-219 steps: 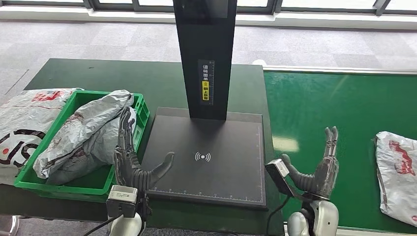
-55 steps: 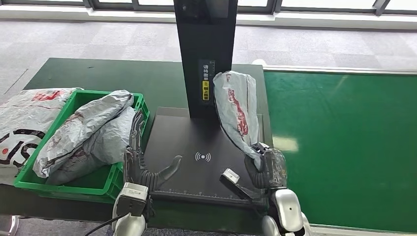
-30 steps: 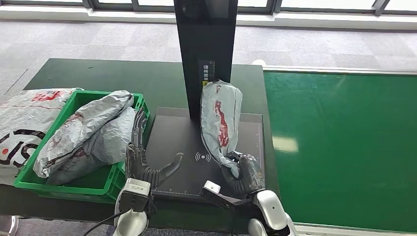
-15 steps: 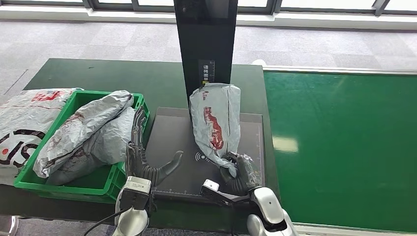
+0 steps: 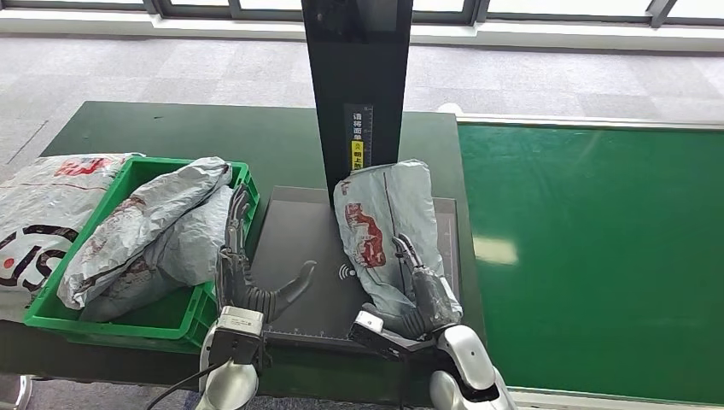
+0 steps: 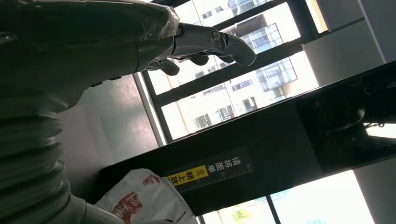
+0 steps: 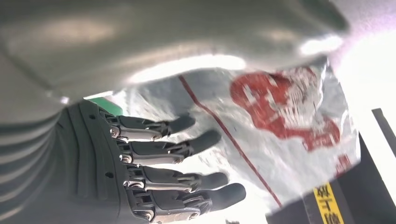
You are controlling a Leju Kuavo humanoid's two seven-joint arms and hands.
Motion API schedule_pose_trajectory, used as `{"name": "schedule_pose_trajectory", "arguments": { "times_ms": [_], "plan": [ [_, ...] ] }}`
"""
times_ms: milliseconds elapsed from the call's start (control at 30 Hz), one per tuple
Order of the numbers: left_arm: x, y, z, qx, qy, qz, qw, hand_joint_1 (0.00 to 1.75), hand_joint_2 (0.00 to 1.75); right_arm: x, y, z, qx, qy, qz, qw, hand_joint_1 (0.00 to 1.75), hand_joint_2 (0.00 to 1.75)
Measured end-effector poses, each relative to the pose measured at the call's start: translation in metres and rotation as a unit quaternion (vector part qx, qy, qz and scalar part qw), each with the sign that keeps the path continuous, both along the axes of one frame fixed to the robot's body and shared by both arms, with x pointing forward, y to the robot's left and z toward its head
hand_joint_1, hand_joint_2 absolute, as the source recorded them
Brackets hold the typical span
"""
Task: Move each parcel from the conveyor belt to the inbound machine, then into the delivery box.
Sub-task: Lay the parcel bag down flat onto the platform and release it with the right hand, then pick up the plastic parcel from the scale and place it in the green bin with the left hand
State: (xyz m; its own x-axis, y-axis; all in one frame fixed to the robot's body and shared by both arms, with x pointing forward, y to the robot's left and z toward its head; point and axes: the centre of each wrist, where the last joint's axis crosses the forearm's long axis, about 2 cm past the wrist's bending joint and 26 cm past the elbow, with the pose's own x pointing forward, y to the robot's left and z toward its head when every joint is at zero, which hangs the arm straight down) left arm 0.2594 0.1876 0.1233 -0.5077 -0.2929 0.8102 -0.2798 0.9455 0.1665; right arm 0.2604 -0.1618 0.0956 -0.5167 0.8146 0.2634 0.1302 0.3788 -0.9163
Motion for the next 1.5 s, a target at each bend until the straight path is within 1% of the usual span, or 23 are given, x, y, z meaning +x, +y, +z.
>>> {"name": "schedule_pose_trajectory", "arguments": {
  "times_ms": [167, 267, 467, 633, 733, 867, 933, 1033, 1100, 1200, 1333, 1500],
  "plan": [
    [0.000, 0.000, 0.000, 0.002, 0.000, 0.003, 1.000, 0.00, 1.75, 0.000, -0.001, 0.003, 0.016, -0.013, 0.006, 1.000, 0.00, 0.00],
    [0.000, 0.000, 0.000, 0.009, -0.001, 0.010, 1.000, 0.00, 1.75, -0.001, -0.002, 0.008, 0.047, -0.044, 0.018, 0.998, 0.00, 0.00],
    [-0.001, 0.001, -0.001, 0.024, 0.002, 0.028, 0.999, 0.00, 1.75, -0.007, -0.004, 0.030, 0.106, -0.134, 0.020, 0.985, 0.00, 0.00],
    [-0.001, 0.000, -0.002, 0.042, 0.012, 0.042, 0.998, 0.00, 1.75, -0.017, -0.005, 0.056, 0.141, -0.246, 0.008, 0.959, 0.00, 0.00],
    [-0.001, 0.000, -0.004, 0.046, 0.017, 0.042, 0.998, 0.00, 1.75, -0.021, -0.005, 0.068, 0.151, -0.276, 0.005, 0.949, 0.00, 0.00],
    [0.000, -0.001, -0.005, 0.054, 0.028, 0.035, 0.998, 0.00, 1.75, -0.023, -0.006, 0.077, 0.161, -0.298, 0.000, 0.941, 0.00, 1.75],
    [0.002, -0.006, -0.006, 0.078, 0.050, 0.011, 0.996, 0.00, 1.75, -0.025, -0.013, 0.090, 0.176, -0.331, -0.009, 0.927, 0.00, 1.75],
    [0.007, -0.021, -0.013, 0.128, 0.092, -0.045, 0.986, 0.00, 1.75, -0.027, -0.038, 0.116, 0.207, -0.390, -0.049, 0.896, 0.00, 1.75],
    [0.009, -0.031, -0.020, 0.148, 0.112, -0.073, 0.980, 0.00, 1.75, -0.030, -0.054, 0.128, 0.219, -0.416, -0.076, 0.879, 0.00, 1.75],
    [0.011, -0.043, -0.031, 0.163, 0.136, -0.103, 0.972, 0.00, 1.75, -0.035, -0.073, 0.140, 0.218, -0.447, -0.107, 0.861, 0.00, 1.75],
    [0.013, -0.055, -0.043, 0.175, 0.165, -0.139, 0.961, 0.00, 1.75, -0.040, -0.089, 0.148, 0.206, -0.468, -0.132, 0.849, 0.00, 1.75],
    [0.011, -0.069, -0.054, 0.192, 0.188, -0.184, 0.945, 0.00, 1.75, -0.042, -0.097, 0.149, 0.200, -0.474, -0.145, 0.845, 0.00, 1.75]
  ]
}}
